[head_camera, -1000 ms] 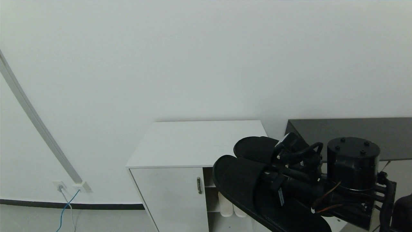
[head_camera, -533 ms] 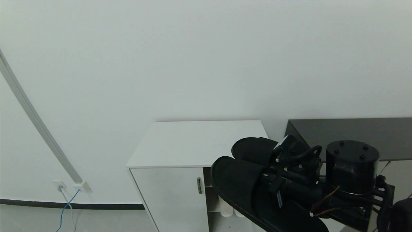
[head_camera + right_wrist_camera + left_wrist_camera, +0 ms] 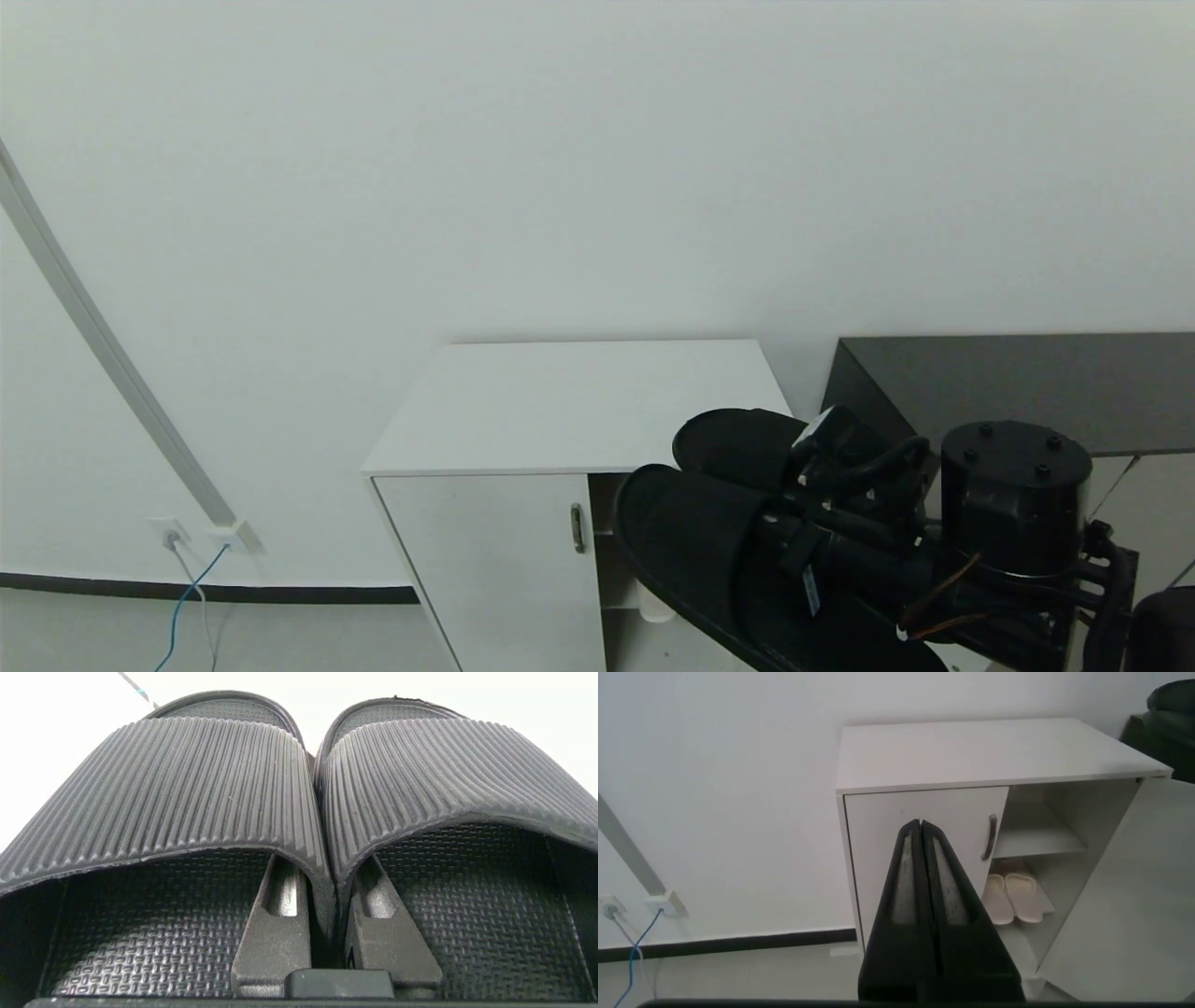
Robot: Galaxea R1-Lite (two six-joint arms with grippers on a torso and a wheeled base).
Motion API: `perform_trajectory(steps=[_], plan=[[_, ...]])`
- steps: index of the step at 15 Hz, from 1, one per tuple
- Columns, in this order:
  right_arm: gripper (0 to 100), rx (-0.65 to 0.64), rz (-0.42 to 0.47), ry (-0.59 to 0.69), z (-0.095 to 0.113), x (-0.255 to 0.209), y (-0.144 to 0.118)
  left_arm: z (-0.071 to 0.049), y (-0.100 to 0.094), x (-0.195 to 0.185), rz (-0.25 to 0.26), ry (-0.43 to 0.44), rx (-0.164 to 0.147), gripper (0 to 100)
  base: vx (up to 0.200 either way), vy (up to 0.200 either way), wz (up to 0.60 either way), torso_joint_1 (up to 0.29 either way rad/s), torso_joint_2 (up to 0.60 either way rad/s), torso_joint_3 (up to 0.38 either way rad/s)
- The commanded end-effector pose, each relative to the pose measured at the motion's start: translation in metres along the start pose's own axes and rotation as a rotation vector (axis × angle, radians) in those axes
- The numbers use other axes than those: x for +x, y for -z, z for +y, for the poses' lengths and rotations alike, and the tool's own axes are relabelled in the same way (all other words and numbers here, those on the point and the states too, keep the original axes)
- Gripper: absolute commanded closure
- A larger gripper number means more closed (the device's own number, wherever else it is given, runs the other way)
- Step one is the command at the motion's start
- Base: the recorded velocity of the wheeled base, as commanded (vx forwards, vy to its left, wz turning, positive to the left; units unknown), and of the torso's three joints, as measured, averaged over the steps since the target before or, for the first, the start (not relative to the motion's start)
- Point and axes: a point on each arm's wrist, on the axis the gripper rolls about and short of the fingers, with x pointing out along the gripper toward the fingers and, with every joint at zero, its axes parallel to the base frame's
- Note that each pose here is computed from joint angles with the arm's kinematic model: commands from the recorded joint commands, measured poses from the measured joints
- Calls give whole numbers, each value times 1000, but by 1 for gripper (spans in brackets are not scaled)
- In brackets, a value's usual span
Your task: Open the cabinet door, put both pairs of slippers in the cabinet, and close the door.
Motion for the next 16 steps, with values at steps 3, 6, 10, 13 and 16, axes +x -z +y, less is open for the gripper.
perform_trajectory(steps=[3,6,10,13,16], plan=[[100,0,6,-1,0,1,2,0,0,0,1,2,0,100,0,0,0,-154,343,188],[100,0,6,-1,0,1,2,0,0,0,1,0,0,100,0,0,0,-154,342,190],[100,0,8,-1,0,2,2,0,0,0,1,0,0,100,0,0,0,-157,355,199],[100,0,9,-1,0,1,2,0,0,0,1,2,0,100,0,0,0,-159,373,211],[100,0,9,-3,1,1,2,0,0,0,1,0,0,100,0,0,0,-181,421,238]])
